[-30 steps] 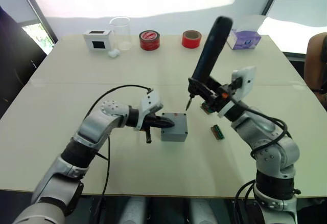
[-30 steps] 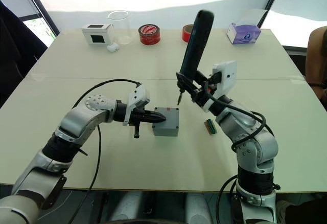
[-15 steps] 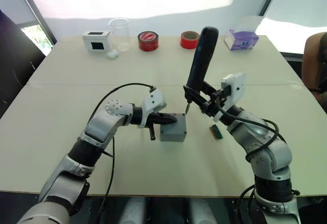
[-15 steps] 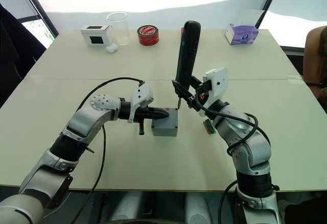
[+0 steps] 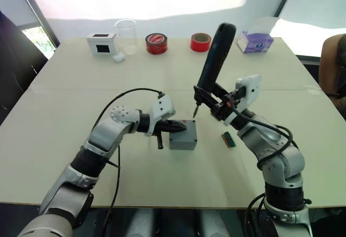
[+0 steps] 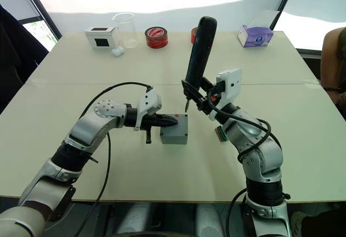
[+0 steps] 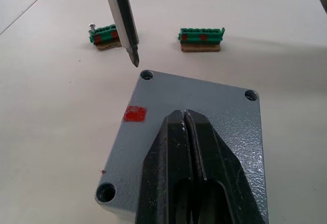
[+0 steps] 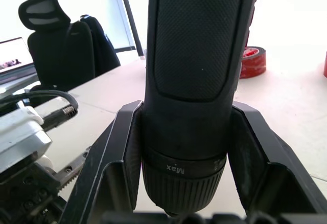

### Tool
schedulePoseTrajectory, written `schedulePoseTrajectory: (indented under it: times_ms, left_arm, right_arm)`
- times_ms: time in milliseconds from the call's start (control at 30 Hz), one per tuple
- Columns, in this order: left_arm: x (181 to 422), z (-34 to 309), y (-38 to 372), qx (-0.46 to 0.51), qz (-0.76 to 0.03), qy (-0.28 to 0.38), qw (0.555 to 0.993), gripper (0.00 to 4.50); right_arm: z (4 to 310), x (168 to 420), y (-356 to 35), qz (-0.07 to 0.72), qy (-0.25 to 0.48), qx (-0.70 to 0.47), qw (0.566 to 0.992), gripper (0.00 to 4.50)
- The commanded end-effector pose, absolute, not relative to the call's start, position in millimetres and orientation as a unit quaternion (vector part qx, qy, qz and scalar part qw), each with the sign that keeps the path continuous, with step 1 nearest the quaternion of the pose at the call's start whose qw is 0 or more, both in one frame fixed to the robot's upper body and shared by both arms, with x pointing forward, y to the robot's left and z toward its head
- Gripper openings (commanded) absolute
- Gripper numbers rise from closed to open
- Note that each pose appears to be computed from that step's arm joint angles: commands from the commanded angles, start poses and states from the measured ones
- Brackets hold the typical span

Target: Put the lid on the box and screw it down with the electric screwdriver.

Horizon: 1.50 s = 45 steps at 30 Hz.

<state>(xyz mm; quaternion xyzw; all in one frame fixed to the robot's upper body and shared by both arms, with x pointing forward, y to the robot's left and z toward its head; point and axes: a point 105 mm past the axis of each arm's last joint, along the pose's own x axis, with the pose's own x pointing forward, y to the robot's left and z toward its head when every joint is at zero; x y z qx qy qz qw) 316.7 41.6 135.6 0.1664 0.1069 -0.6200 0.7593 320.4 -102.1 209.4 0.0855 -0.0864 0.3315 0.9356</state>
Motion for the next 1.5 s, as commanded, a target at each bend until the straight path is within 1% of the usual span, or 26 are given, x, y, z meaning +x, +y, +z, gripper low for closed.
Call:
schedulePoseTrajectory:
  times_ms: [33,267,433,867,1167,1300,1500]
  left_arm:
    - [315.6,118.8,45.5,0.174,-0.613,0.138,0.758,0.00]
    - [315.1,119.0,45.7,0.174,-0.613,0.138,0.759,0.00]
    - [314.8,119.1,47.0,0.175,-0.612,0.138,0.759,0.00]
    - [314.8,119.3,46.9,0.177,-0.613,0.138,0.757,0.00]
    - [313.1,113.5,48.1,0.183,-0.613,0.146,0.755,0.00]
    - [310.6,112.0,48.1,0.181,-0.614,0.149,0.754,0.00]
    - [308.8,110.3,47.5,0.180,-0.615,0.151,0.753,0.00]
  right_arm:
    - [227.4,310.6,-97.7,0.349,-0.127,0.069,0.926,1.77]
    - [222.2,312.2,-96.4,0.350,-0.120,0.063,0.927,1.77]
    - [209.0,312.9,-96.2,0.352,-0.104,0.037,0.930,1.77]
    - [199.3,318.5,-104.5,0.335,-0.102,0.018,0.936,1.77]
    - [170.2,315.0,-99.1,0.340,-0.064,-0.002,0.938,1.77]
    - [144.0,315.5,-101.5,0.328,-0.024,-0.001,0.945,1.77]
    - [135.7,318.4,-100.1,0.321,-0.011,-0.010,0.947,1.77]
